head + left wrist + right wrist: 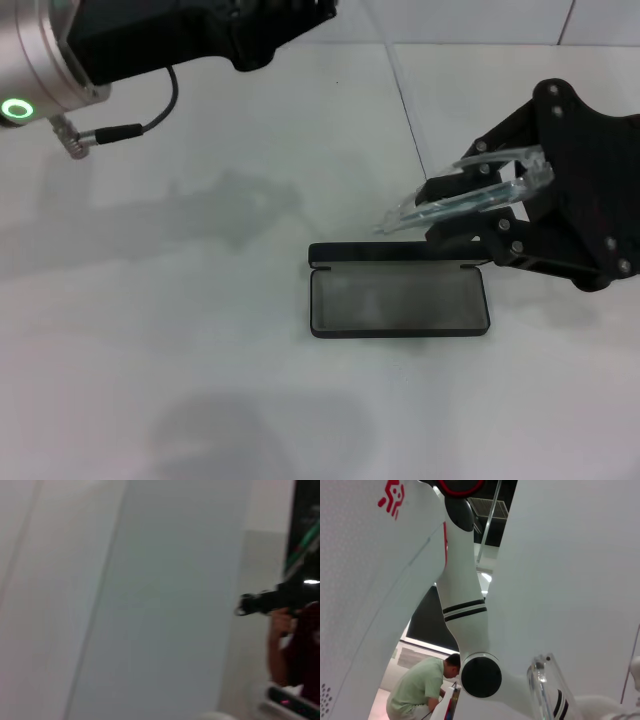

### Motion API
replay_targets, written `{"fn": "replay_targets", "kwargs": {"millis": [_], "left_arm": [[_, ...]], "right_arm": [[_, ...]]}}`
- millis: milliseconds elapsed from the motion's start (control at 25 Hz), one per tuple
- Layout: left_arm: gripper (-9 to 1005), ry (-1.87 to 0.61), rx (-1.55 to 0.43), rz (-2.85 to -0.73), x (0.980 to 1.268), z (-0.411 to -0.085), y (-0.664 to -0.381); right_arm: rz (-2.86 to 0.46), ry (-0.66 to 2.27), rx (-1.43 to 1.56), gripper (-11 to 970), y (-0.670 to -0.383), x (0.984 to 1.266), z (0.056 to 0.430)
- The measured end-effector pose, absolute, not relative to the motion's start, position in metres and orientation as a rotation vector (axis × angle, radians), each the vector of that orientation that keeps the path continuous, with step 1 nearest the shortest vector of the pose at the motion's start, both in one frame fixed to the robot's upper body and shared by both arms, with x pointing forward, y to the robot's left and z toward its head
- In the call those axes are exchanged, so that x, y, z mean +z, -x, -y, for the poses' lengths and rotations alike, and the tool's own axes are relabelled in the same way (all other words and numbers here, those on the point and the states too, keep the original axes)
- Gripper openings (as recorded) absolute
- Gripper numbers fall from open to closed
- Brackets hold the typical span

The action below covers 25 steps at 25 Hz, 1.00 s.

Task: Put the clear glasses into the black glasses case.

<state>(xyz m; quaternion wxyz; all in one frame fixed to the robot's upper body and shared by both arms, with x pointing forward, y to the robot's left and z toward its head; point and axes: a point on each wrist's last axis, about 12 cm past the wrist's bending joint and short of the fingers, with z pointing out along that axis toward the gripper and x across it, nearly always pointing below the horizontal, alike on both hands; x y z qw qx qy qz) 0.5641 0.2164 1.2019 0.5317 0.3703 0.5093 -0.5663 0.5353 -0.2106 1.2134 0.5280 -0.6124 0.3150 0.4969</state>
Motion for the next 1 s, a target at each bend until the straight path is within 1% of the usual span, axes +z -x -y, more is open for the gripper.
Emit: {"fn": "replay_targets", "kwargs": {"millis": [320,680,1000], "left_arm": [[129,-0.989,-1.441,-1.133,1.206,-0.211,-0.552],[129,-1.126,-1.482,-1.086,1.21,-0.2,-0.541],[129,-1.121,-1.472,-1.07,1.211,-0.2,-0.541]], "right_arm": [[-0.768,1.445,1.183,125,-0.536,1.211,0.212],[-0.789,1.426,1.175,127,-0.538,1.208,0.212],[-0.79,1.425,1.176,129,-0.538,1.208,0.212]]}}
